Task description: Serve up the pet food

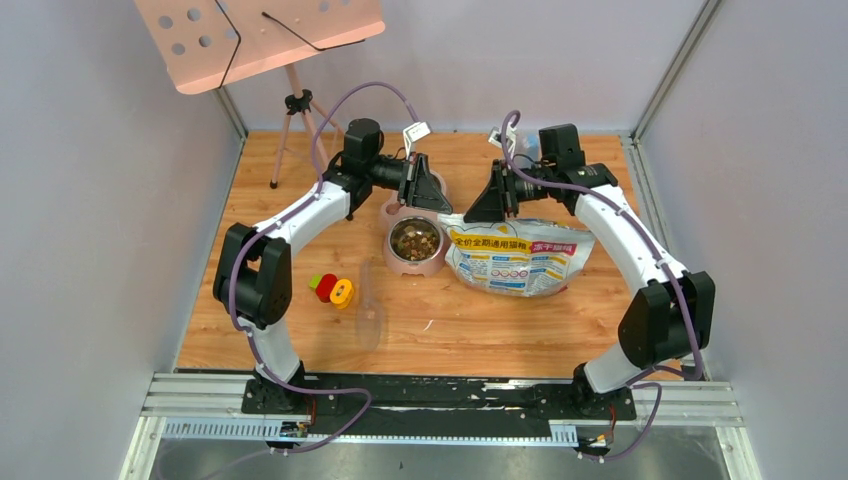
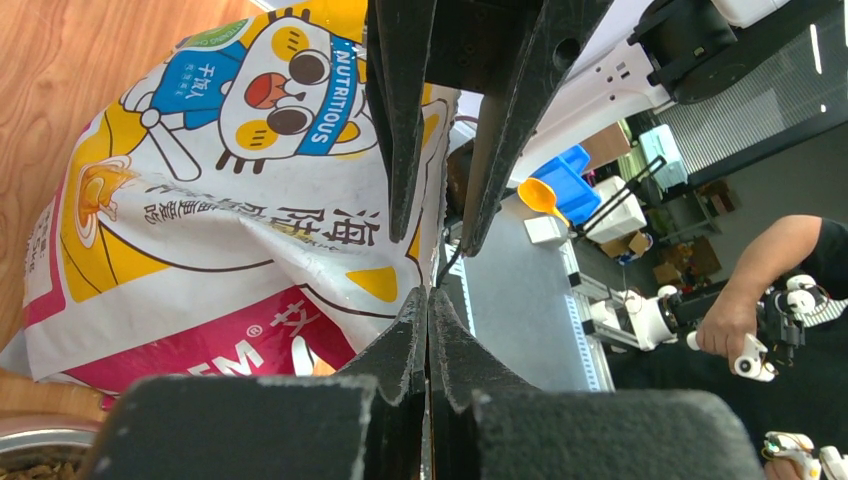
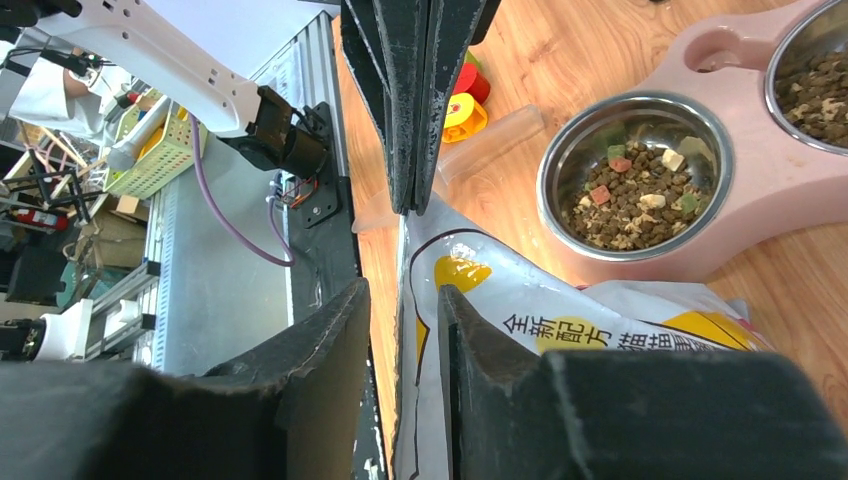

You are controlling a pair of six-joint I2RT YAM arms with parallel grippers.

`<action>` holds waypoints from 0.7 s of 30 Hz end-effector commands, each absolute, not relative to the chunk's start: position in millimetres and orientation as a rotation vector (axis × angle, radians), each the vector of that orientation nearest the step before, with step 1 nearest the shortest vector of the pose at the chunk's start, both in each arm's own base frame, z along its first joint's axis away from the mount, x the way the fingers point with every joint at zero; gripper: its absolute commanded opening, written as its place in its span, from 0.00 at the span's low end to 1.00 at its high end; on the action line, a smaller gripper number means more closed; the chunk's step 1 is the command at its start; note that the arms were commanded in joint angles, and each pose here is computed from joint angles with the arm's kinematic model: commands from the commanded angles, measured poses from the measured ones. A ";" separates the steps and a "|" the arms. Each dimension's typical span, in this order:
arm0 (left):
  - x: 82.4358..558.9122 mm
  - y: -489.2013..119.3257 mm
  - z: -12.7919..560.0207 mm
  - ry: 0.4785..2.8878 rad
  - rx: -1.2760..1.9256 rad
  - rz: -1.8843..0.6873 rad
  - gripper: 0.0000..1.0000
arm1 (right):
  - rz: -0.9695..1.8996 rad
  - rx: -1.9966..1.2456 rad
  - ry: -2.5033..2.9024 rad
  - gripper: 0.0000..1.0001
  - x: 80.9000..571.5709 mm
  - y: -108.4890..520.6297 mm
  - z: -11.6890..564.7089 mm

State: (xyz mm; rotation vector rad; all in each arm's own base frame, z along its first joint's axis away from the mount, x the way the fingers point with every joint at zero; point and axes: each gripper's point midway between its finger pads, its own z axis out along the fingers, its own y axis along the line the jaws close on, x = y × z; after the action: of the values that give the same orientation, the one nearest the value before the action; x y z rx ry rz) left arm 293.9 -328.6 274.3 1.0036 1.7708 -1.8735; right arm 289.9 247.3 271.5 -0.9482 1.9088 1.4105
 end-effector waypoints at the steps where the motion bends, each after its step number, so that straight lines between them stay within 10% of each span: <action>1: 289.1 -326.9 294.9 1.694 1.048 -1.830 0.02 | 1.428 -0.979 1.856 0.33 289.9 256.6 284.2; 10: 288.5 -326.3 295.7 1.698 1.044 -1.832 0.07 | 1.475 -1.023 1.808 0.00 280.0 260.9 288.7; 15: 282.9 -321.4 302.7 1.675 1.071 -1.839 0.37 | 1.449 -1.007 1.826 0.00 280.7 258.9 287.8; 21: 274.5 -316.0 296.8 1.685 1.099 -1.815 0.44 | 1.314 -1.049 1.803 0.38 275.3 241.9 298.8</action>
State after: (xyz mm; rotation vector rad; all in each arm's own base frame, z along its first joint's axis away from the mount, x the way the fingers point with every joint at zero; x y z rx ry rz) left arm 288.9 -324.3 276.7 1.0174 1.7691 -1.8623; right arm 284.6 252.4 270.1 -0.9661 1.9136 1.4222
